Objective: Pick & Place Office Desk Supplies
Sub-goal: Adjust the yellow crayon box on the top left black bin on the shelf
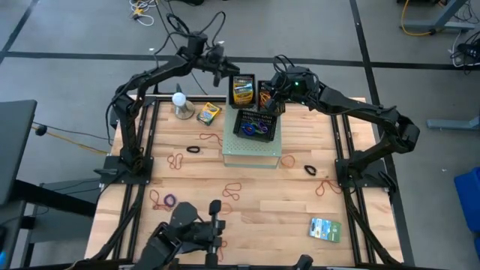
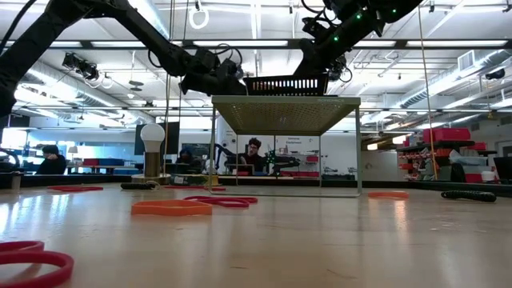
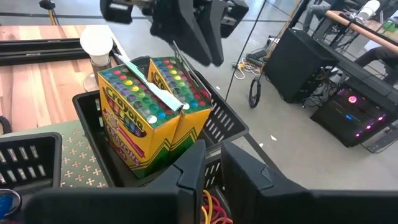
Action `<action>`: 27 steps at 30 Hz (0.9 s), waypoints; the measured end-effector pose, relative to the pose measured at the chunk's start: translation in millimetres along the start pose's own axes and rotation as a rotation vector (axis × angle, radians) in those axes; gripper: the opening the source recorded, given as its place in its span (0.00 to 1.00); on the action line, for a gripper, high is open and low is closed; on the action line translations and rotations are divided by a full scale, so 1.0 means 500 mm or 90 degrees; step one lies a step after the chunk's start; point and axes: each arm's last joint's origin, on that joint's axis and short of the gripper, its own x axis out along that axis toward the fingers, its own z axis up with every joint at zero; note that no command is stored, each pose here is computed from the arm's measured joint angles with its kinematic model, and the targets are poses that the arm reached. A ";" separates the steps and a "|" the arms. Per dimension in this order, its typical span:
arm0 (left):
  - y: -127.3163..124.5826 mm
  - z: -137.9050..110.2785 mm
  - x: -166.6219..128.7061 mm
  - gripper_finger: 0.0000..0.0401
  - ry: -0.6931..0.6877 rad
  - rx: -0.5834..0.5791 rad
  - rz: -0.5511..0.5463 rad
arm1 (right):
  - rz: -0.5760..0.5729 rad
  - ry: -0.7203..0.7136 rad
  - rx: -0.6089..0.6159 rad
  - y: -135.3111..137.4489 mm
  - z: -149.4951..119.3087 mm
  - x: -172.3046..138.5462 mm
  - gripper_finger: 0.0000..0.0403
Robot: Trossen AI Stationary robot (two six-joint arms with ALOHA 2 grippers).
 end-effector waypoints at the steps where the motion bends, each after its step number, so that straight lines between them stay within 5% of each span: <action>1: -0.002 -0.003 0.003 0.16 0.010 0.003 0.008 | 0.000 0.000 0.000 0.000 0.000 0.000 0.15; 10: -0.012 -0.024 0.000 0.08 0.091 -0.009 0.001 | 0.005 -0.001 0.000 0.000 0.000 0.000 0.15; 27: -0.029 -0.019 -0.002 0.03 0.070 -0.027 -0.086 | 0.005 -0.001 0.000 0.000 0.000 0.000 0.15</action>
